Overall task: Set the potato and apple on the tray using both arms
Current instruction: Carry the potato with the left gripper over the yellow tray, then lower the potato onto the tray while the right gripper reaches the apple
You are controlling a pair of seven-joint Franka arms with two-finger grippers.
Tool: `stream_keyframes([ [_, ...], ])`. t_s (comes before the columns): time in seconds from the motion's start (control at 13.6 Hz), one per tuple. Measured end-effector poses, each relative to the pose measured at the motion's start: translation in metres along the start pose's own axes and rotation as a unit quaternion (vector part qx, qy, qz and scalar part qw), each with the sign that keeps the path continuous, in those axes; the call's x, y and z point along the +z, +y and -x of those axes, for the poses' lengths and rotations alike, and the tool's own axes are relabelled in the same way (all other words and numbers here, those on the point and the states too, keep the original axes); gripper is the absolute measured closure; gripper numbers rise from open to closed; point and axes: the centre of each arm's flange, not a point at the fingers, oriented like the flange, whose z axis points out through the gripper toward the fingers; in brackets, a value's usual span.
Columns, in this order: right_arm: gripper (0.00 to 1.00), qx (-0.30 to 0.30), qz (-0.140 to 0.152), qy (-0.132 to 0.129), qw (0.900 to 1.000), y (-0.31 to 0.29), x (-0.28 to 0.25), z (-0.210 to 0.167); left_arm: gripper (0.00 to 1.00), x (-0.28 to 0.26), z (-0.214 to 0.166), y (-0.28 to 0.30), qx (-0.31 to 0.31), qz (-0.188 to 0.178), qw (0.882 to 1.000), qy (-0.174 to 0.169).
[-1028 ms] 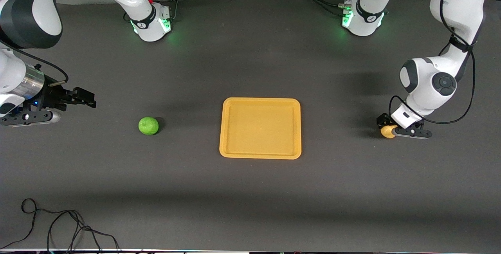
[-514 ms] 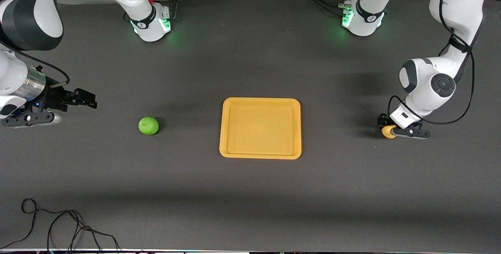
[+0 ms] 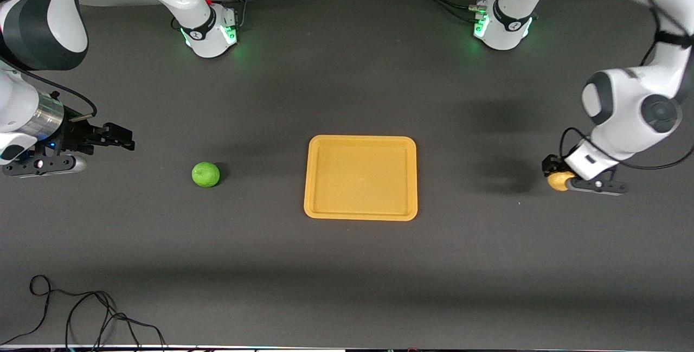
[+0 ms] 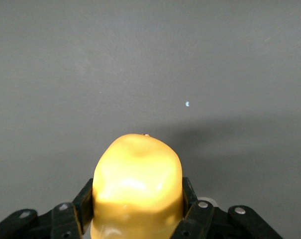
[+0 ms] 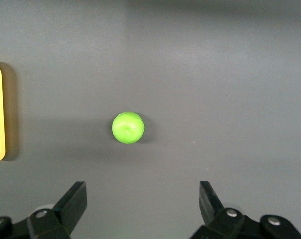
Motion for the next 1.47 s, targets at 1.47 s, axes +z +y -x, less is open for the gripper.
stream_keyframes([
  [1.47, 0.0, -0.001, 0.0, 0.005, 1.0, -0.002, 0.009, -0.004, 0.3, 0.143, -0.016, 0.44, -0.049, 0.011, 0.999, -0.018],
])
